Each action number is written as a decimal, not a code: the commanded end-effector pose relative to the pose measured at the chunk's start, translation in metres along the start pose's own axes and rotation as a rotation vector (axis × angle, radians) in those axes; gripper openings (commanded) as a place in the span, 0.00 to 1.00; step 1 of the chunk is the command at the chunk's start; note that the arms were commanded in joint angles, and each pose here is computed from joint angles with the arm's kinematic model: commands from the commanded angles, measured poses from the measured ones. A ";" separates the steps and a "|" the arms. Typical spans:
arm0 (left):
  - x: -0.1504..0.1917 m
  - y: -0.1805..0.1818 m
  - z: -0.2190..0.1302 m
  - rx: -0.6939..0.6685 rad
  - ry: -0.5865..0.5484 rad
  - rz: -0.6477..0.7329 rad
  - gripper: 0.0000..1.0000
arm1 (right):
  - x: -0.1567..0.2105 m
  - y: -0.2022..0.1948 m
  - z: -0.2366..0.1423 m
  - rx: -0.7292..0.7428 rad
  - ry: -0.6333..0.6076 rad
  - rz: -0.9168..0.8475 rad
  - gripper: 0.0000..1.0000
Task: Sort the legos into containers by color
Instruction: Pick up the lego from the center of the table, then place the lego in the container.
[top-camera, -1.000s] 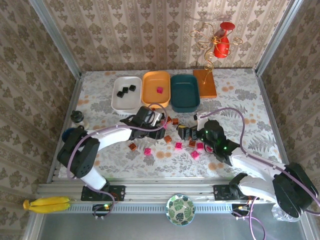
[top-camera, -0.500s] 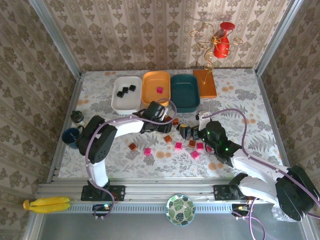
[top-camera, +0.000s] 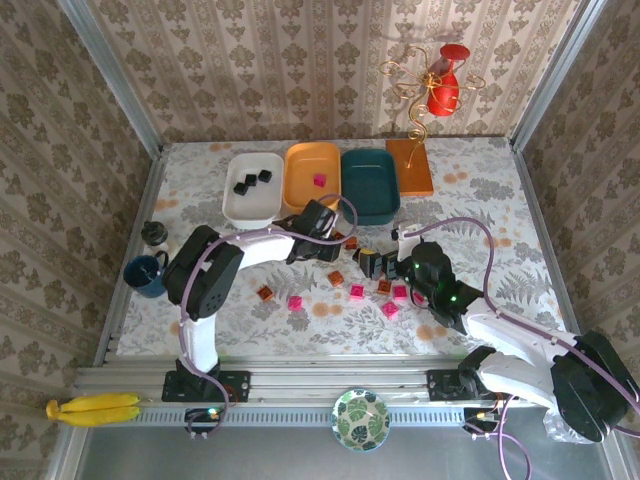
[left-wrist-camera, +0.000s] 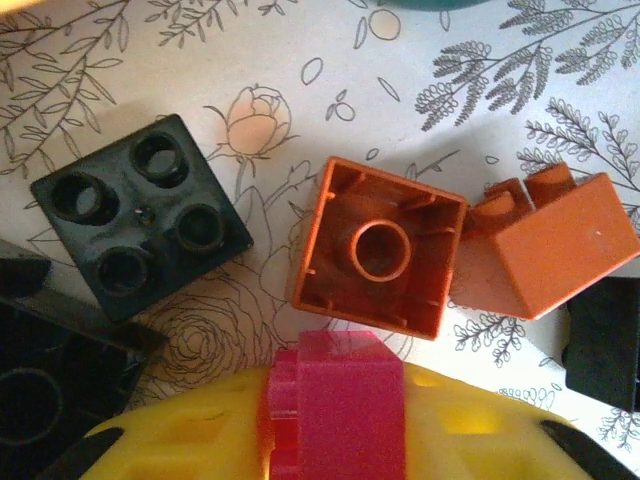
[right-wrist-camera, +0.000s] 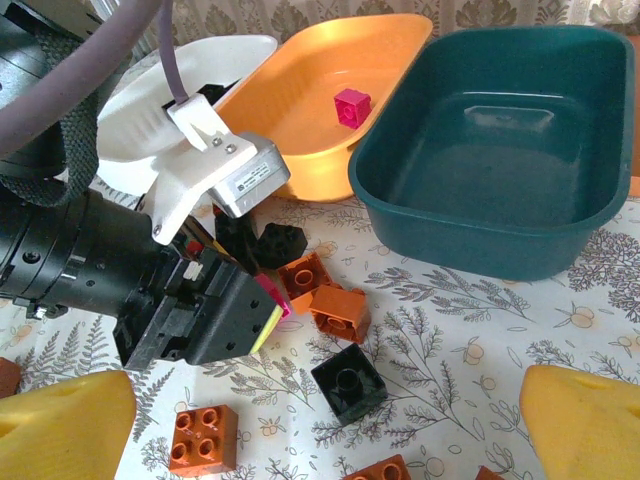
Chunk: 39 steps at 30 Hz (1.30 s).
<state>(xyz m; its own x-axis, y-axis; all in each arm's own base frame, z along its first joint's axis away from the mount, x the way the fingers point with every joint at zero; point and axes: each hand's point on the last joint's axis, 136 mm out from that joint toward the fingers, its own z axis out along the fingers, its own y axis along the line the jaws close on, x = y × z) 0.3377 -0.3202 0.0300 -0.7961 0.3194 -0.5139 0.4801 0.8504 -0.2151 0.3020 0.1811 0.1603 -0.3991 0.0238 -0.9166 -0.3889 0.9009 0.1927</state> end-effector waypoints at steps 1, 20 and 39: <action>-0.009 -0.007 -0.017 -0.009 -0.028 0.019 0.32 | 0.001 -0.003 -0.002 0.022 0.000 -0.008 1.00; -0.160 0.087 -0.047 -0.098 -0.275 -0.093 0.31 | 0.002 0.004 0.001 -0.016 0.011 -0.003 1.00; -0.056 0.056 -0.087 -0.024 -0.206 -0.102 0.64 | 0.009 0.006 0.008 -0.022 0.039 -0.004 1.00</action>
<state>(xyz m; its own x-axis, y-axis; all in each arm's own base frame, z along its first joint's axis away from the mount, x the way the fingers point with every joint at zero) 0.3952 -0.2525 0.1340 -0.7236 0.1818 -0.6659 0.4030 0.8945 -0.1937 0.3026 0.1833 0.1480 -0.4288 0.0041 -0.9034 -0.3900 0.9012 0.1892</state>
